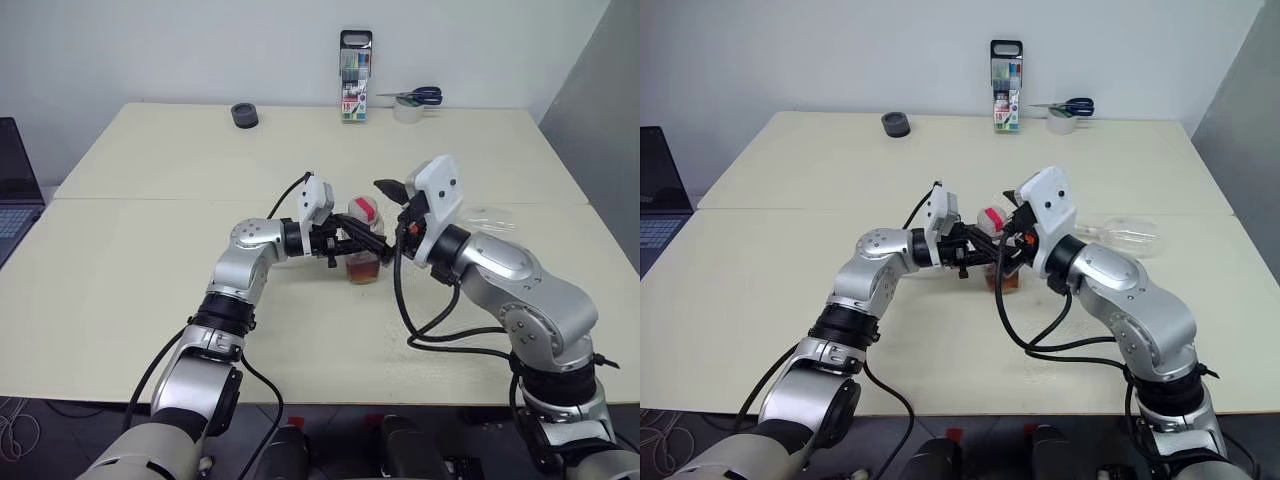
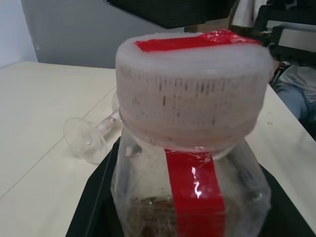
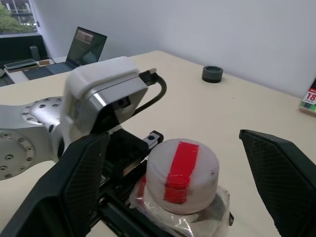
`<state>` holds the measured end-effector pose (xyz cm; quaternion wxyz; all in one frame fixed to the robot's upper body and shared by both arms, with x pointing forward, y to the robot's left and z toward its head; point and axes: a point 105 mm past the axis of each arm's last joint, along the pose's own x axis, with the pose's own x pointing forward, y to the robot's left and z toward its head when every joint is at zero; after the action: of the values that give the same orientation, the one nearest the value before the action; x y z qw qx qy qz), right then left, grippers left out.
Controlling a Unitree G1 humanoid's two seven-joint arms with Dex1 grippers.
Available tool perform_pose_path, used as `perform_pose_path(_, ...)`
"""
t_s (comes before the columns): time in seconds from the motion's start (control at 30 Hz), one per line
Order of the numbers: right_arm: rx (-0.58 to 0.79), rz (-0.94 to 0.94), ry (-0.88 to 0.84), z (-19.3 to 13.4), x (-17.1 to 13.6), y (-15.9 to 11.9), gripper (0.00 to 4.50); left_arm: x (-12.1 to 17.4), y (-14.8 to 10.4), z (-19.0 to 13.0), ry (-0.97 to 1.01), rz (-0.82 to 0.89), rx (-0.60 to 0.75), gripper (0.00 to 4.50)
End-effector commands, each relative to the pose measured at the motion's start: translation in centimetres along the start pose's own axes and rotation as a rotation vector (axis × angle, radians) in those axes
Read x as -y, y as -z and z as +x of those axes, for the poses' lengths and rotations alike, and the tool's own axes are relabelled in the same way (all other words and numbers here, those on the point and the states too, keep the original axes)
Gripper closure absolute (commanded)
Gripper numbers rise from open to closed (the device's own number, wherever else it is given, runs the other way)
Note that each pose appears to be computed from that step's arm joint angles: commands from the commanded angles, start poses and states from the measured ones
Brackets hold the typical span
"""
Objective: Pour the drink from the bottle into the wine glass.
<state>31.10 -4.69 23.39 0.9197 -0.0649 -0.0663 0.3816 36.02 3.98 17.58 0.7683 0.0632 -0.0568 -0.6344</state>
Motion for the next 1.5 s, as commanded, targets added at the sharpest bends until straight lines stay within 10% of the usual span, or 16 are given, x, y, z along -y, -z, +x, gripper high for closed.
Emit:
perform_pose_path(0.03, 0.052, -0.032, 0.025, 0.3, 0.2, -1.1, 0.0, -0.3, -2.0, 0.3, 0.017, 0.077, 0.038, 2.7)
perform_pose_path(0.2, 0.05, -0.033, 0.025, 0.5, 0.0, -0.7, 0.18, -0.4, -1.9, 0.1, 0.015, 0.081, 0.03, 2.7)
perform_pose_path(0.47, 0.056, -0.023, 0.0, 0.8, -0.4, -0.4, 2.72, -0.5, -1.6, -0.3, 0.015, 0.085, 0.015, 2.7)
perform_pose_path(0.8, 0.042, -0.007, -0.079, 0.9, -1.2, 0.3, 2.72, -0.5, -1.9, -0.3, 0.019, 0.096, 0.019, 2.7)
perform_pose_path(1.03, -0.064, -0.157, -0.545, -0.2, 0.0, 0.7, 2.73, 0.2, -1.9, -0.4, 0.095, 0.111, 0.006, 2.71)
perform_pose_path(1.2, -0.073, -0.128, -0.589, -0.3, 1.5, -0.3, 4.24, 0.2, -2.0, -0.4, 0.094, 0.114, 0.011, 2.71)
perform_pose_path(1.3, -0.025, -0.116, -0.521, -0.3, 1.8, -1.0, 4.13, 0.0, -2.0, -0.4, 0.076, 0.112, 0.017, 2.71)
perform_pose_path(1.5, 0.125, -0.088, -0.354, -2.0, 2.8, -4.3, 2.22, -0.3, -1.7, -0.6, 0.044, 0.12, 0.005, 2.71)
